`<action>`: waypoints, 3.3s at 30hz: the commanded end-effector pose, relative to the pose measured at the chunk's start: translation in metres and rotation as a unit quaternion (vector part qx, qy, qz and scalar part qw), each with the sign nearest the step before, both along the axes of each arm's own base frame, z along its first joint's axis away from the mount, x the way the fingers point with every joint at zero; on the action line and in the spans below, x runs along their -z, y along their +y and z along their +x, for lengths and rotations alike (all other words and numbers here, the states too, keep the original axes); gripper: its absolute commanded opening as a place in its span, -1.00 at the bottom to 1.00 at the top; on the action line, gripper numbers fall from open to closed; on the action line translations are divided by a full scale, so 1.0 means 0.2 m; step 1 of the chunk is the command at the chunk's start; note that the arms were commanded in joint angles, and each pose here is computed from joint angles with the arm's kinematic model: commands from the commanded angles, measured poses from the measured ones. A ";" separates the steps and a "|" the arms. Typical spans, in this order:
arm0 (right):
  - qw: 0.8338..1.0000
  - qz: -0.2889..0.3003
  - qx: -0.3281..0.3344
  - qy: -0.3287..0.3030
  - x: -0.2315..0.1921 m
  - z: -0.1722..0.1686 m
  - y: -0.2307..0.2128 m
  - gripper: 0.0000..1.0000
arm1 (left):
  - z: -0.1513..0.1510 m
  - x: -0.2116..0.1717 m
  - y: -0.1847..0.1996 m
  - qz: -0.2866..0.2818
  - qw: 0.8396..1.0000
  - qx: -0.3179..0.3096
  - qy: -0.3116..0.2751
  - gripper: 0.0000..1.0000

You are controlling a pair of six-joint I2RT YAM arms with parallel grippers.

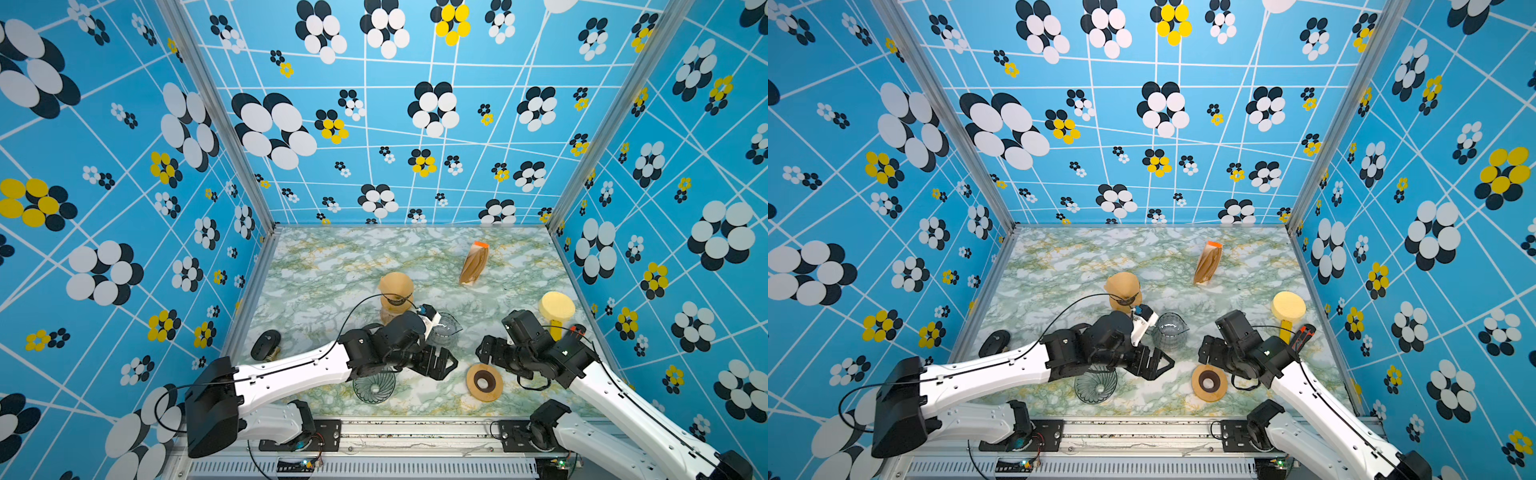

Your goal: Place the coffee filter in the dripper

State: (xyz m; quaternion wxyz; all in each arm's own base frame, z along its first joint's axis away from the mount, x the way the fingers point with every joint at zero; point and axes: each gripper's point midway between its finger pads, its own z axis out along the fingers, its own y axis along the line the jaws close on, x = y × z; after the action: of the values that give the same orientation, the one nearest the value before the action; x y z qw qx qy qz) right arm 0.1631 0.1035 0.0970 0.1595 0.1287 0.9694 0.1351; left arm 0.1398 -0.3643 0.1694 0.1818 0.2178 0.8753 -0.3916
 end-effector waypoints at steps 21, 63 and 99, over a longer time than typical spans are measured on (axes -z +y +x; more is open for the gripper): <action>0.995 0.021 0.053 0.078 0.37 -0.14 -0.02 0.31 | -0.01 -0.07 -0.22 -0.046 0.999 0.002 0.008 0.98; 0.998 0.061 -0.011 0.030 0.18 -0.02 0.15 -0.50 | 0.03 -0.04 -0.19 -0.031 0.999 -0.014 0.015 0.98; 0.996 0.080 -0.023 0.026 0.25 -0.04 0.19 -0.48 | -0.02 0.44 -0.22 0.034 0.988 -0.048 0.144 0.98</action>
State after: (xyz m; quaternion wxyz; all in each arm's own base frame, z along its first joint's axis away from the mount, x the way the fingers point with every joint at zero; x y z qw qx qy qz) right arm 0.1588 0.1364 0.0490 0.1256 0.1282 0.9631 0.2005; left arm 0.1356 -0.4042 0.0881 0.0761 0.1299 0.9163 -0.3712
